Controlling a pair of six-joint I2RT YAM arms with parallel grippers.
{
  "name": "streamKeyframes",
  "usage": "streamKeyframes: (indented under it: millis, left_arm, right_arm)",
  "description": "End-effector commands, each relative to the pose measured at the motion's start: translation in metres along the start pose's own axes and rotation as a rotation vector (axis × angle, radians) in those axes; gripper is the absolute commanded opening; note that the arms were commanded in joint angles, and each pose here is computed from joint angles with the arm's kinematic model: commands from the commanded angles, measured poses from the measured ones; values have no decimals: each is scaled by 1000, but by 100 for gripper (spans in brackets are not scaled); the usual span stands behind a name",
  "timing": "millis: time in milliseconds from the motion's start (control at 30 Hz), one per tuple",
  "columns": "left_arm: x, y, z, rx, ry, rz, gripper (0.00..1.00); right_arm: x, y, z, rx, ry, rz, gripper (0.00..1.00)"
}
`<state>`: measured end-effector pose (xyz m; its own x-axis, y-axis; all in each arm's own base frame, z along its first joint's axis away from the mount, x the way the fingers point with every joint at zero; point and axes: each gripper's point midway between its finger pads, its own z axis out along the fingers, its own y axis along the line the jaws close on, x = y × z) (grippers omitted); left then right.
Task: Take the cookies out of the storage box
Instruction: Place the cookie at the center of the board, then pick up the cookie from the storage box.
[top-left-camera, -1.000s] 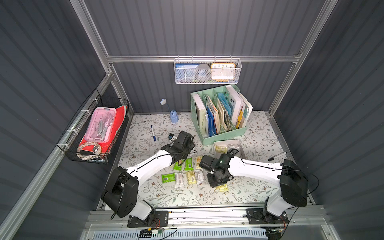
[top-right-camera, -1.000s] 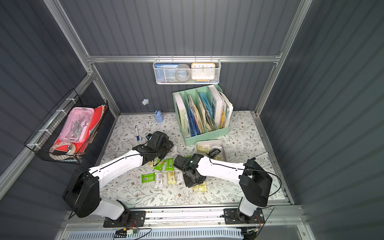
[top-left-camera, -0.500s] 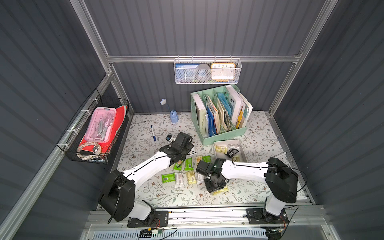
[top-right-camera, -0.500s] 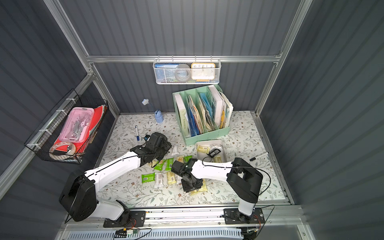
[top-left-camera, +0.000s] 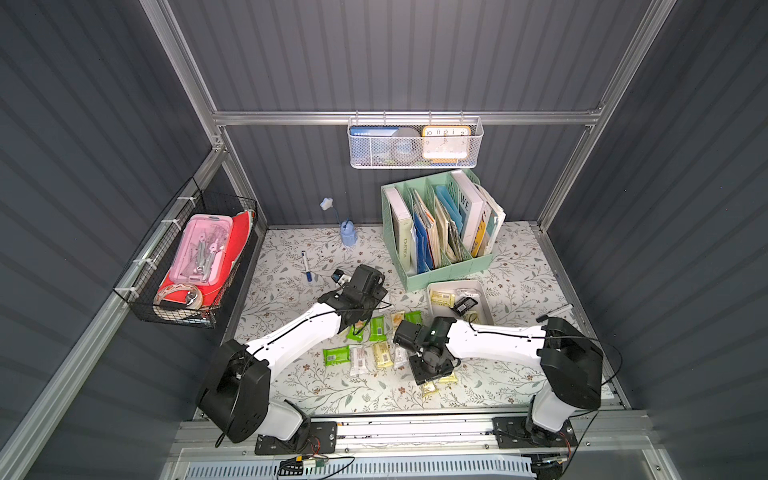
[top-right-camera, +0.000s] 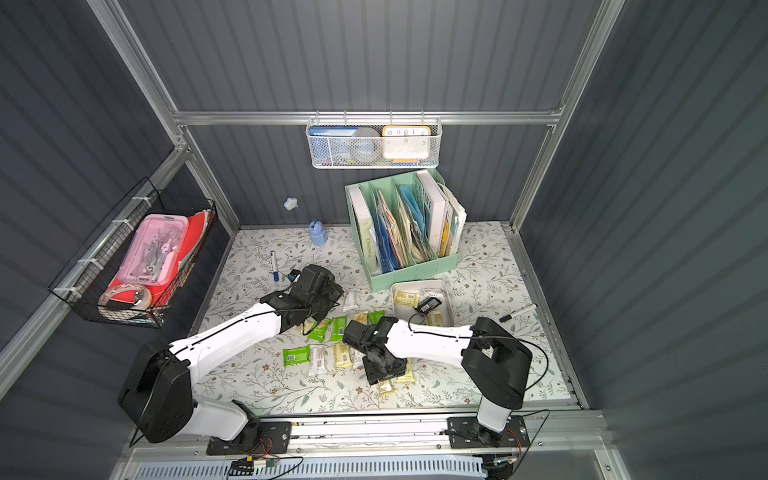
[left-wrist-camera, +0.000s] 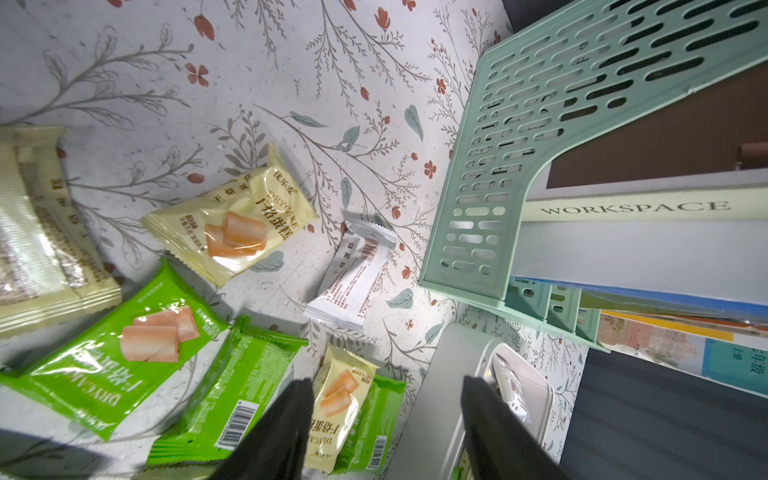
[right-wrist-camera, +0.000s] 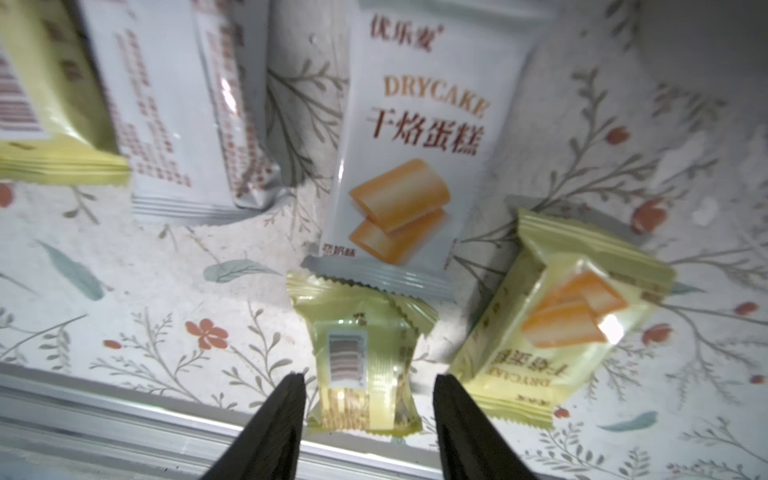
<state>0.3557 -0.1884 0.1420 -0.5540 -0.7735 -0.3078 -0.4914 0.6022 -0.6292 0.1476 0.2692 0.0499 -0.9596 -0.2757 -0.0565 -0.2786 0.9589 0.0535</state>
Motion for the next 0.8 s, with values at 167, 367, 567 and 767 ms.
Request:
streamKeyframes:
  millis: [167, 367, 567, 767]
  left_arm:
    - [0, -13, -4, -1, 5, 140, 62]
    - [5, -24, -7, -4, 8, 243, 61]
    - [32, -64, -8, 29, 24, 489, 61]
    - [77, -108, 2, 99, 77, 764, 62]
  right_arm:
    - [-41, -34, -71, -2, -225, 107, 54]
    - [-60, -87, -95, -9, -302, 281, 53]
    - [-62, -144, -113, 45, -354, 459, 53]
    - [-50, -186, -127, 40, -391, 594, 53]
